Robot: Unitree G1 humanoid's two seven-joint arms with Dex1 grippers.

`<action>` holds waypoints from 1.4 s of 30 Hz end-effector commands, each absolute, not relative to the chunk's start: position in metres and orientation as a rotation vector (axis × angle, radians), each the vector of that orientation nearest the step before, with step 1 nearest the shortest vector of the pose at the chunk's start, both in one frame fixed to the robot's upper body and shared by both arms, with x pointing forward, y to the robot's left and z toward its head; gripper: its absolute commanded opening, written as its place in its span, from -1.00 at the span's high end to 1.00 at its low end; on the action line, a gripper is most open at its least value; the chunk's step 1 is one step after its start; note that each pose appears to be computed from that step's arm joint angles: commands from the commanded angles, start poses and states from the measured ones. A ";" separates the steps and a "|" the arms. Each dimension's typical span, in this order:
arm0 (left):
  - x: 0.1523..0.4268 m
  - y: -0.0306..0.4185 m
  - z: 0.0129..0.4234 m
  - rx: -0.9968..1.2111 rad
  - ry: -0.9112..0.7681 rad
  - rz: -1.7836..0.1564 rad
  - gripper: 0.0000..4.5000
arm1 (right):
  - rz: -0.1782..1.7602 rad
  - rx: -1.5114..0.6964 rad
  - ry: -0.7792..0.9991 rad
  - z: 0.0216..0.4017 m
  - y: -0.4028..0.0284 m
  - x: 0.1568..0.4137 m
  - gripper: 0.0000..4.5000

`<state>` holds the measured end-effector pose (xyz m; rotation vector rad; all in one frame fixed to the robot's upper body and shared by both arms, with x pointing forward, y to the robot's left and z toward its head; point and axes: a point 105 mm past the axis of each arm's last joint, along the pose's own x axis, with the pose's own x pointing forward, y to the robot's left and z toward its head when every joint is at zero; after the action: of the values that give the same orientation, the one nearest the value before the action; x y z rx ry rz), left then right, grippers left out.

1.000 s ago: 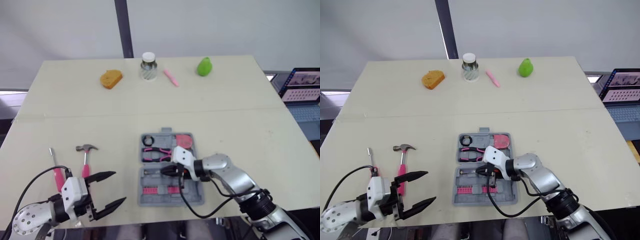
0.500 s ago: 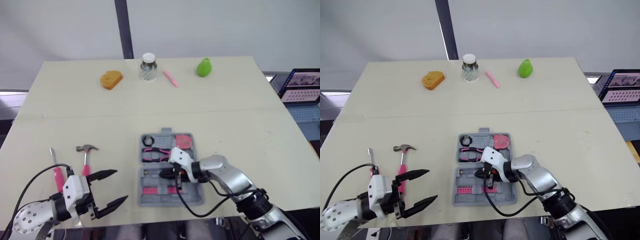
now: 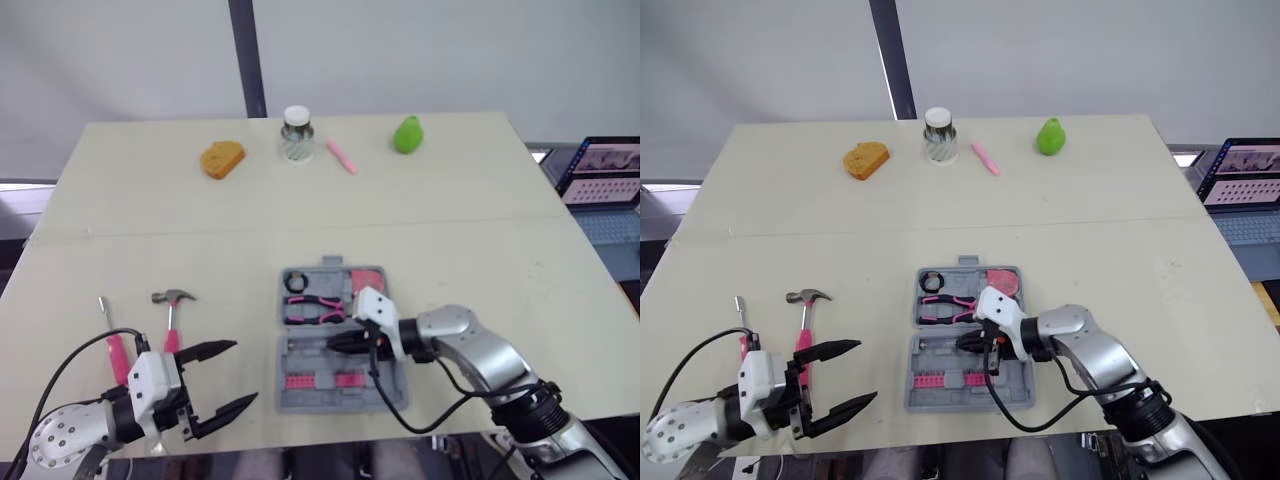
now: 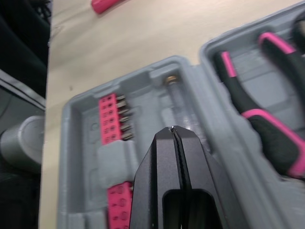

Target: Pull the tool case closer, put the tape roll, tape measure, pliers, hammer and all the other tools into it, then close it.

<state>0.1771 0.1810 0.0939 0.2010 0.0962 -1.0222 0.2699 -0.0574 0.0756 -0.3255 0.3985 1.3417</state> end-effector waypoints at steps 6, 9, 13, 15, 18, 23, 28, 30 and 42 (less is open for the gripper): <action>0.177 0.174 0.097 0.204 0.062 -1.040 -1.00 | 1.301 -0.351 0.338 0.088 -0.064 0.277 0.99; 0.178 0.172 0.097 0.201 0.060 -1.046 -1.00 | 1.297 -0.374 0.353 0.083 -0.067 0.276 0.99; 0.178 0.171 0.096 0.199 0.059 -1.049 -1.00 | 1.299 -0.390 0.376 0.073 -0.067 0.276 0.99; 0.178 0.171 0.096 0.198 0.060 -1.048 -1.00 | 1.301 -0.391 0.380 0.070 -0.067 0.276 0.99; 0.178 0.171 0.095 0.198 0.062 -1.046 -1.00 | 1.304 -0.392 0.382 0.068 -0.066 0.275 0.99; 0.176 0.173 0.094 0.197 0.068 -1.043 -1.00 | 1.320 -0.390 0.381 0.067 -0.064 0.272 0.99; 0.175 0.172 0.094 0.197 0.068 -1.048 -1.00 | 1.344 -0.382 0.357 0.070 -0.055 0.271 0.99; 0.175 0.172 0.094 0.198 0.068 -1.048 -1.00 | 1.356 -0.379 0.347 0.072 -0.051 0.270 0.99; 0.175 0.171 0.095 0.198 0.069 -1.042 -1.00 | 1.346 -0.419 0.372 0.063 -0.047 0.275 0.99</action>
<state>0.1769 0.1745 0.0897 0.1808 0.0910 -1.0334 0.2747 -0.0512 0.0610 -0.4015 0.3925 1.3380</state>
